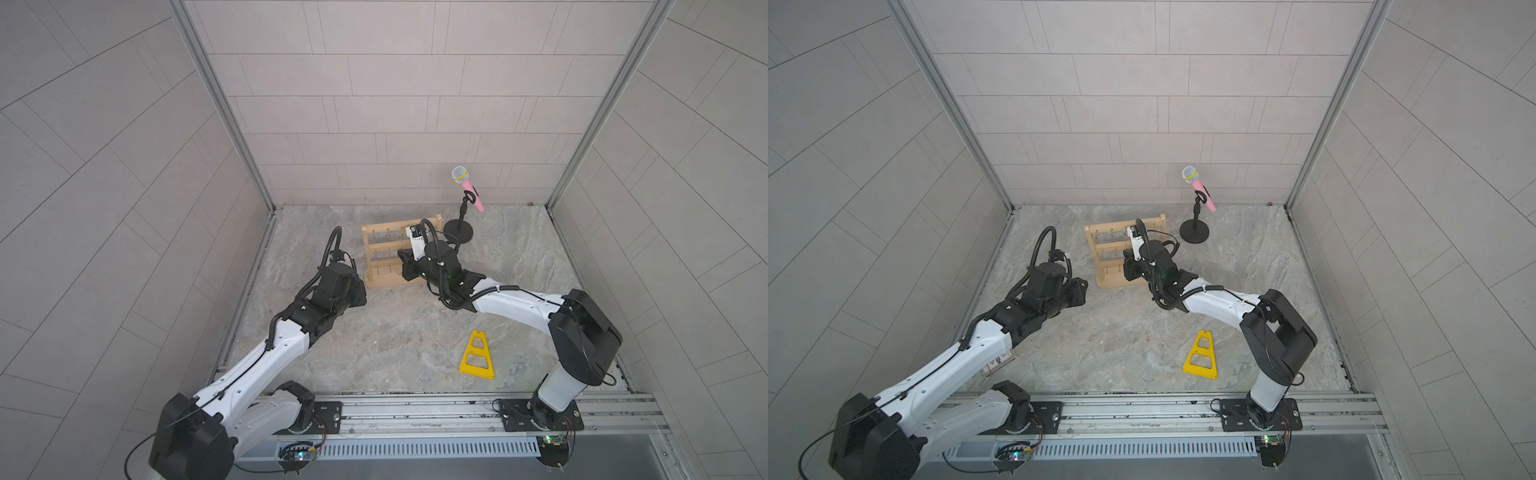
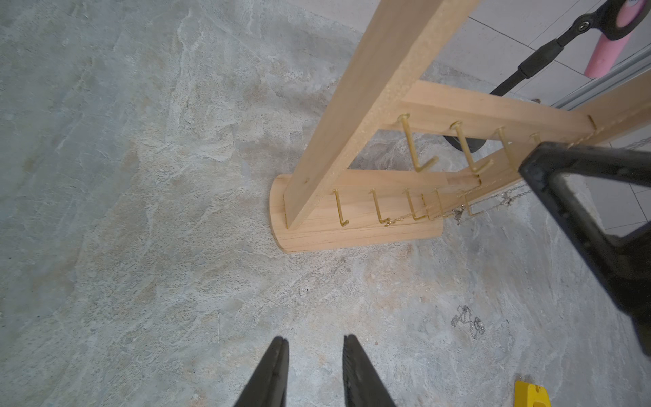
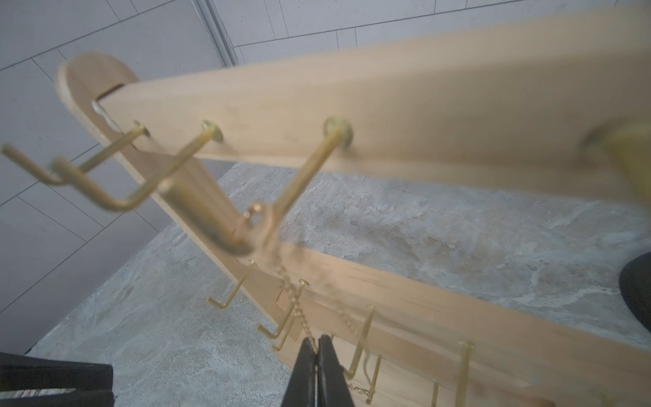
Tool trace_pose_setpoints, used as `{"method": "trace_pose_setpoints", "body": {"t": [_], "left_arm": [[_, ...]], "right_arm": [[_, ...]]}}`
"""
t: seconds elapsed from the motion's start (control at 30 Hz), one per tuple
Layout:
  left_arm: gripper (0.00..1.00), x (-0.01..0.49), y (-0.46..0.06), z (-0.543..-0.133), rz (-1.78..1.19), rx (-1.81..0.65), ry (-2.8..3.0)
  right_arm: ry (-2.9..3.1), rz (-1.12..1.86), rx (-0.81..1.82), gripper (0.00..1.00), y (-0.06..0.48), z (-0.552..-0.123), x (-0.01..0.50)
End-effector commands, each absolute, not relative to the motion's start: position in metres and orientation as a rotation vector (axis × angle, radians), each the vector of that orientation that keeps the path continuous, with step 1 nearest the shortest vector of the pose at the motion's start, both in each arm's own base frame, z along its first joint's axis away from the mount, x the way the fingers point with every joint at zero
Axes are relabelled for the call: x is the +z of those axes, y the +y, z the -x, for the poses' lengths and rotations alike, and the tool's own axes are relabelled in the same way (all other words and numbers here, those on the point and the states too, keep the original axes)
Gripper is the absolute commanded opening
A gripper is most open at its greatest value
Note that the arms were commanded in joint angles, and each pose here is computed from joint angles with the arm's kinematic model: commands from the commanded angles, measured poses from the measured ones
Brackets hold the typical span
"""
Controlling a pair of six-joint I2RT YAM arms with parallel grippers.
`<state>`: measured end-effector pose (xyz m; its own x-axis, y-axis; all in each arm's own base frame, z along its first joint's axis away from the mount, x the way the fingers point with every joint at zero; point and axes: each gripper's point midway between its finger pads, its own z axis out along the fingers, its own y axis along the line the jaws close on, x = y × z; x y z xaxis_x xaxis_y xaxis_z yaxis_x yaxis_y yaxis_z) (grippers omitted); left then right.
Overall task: Hang the necklace on the jewelry display stand
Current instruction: Hang the necklace on the stand.
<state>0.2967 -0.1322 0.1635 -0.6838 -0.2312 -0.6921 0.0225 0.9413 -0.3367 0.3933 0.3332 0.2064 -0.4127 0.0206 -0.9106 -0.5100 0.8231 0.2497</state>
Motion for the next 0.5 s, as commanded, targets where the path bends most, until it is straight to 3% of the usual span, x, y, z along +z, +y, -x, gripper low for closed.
{"method": "trace_pose_setpoints", "body": {"t": [0.0,0.47], "left_arm": [[0.31,0.1656,-0.1279,-0.2973,0.177,-0.413,2.271],[0.32,0.1655,-0.1269,-0.2971,0.18,-0.412,2.27]], "right_arm": [[1.898,0.366,0.579,0.08,0.3284,-0.3899,0.2163],[1.91,0.362,0.565,0.09,0.3307,-0.3956,0.2098]]}}
